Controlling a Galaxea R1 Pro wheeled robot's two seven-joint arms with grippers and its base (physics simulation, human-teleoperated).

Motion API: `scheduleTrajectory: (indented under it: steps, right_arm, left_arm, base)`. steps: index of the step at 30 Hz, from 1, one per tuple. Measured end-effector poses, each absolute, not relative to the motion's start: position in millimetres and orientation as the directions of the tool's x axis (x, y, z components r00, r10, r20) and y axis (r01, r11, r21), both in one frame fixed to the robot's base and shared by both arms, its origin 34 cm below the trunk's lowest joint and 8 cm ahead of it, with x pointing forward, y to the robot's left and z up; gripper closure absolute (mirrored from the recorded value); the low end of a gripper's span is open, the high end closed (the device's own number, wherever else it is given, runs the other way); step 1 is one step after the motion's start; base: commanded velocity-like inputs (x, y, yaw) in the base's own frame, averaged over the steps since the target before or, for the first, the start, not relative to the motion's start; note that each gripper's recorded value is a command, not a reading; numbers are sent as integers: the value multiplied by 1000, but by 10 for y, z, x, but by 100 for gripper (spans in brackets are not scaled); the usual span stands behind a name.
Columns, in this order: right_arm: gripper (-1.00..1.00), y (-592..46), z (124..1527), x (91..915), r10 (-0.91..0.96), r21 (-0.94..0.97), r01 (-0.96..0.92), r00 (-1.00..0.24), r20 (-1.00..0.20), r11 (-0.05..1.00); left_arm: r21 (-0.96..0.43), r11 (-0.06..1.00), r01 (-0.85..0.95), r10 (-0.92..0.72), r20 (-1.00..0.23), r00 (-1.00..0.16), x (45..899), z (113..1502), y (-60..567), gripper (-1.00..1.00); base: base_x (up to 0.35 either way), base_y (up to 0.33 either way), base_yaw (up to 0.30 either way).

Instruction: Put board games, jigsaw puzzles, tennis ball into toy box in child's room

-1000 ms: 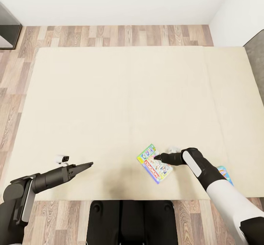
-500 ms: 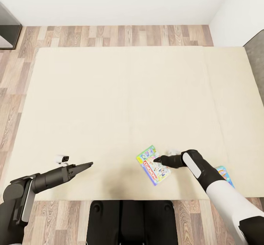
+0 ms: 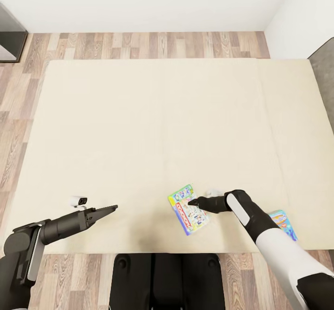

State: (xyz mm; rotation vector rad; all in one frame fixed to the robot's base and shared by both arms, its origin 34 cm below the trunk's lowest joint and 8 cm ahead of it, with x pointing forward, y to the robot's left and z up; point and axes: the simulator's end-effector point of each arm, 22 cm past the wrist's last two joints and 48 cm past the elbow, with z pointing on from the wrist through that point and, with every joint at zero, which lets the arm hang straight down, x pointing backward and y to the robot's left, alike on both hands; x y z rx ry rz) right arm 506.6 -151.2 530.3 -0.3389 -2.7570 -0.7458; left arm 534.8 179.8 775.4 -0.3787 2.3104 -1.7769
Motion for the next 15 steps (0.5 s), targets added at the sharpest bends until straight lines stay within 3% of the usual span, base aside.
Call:
scheduleTrajectory:
  steps: [15]
  right_arm:
    - [-100, -1250, 5402, 5092, 157, 535, 318, -933, 324, 783]
  left_arm:
    - [-967, 243, -79, -322, -4, -947, 5347, 7756, 1798, -100]
  base:
    - [0, 0, 0]
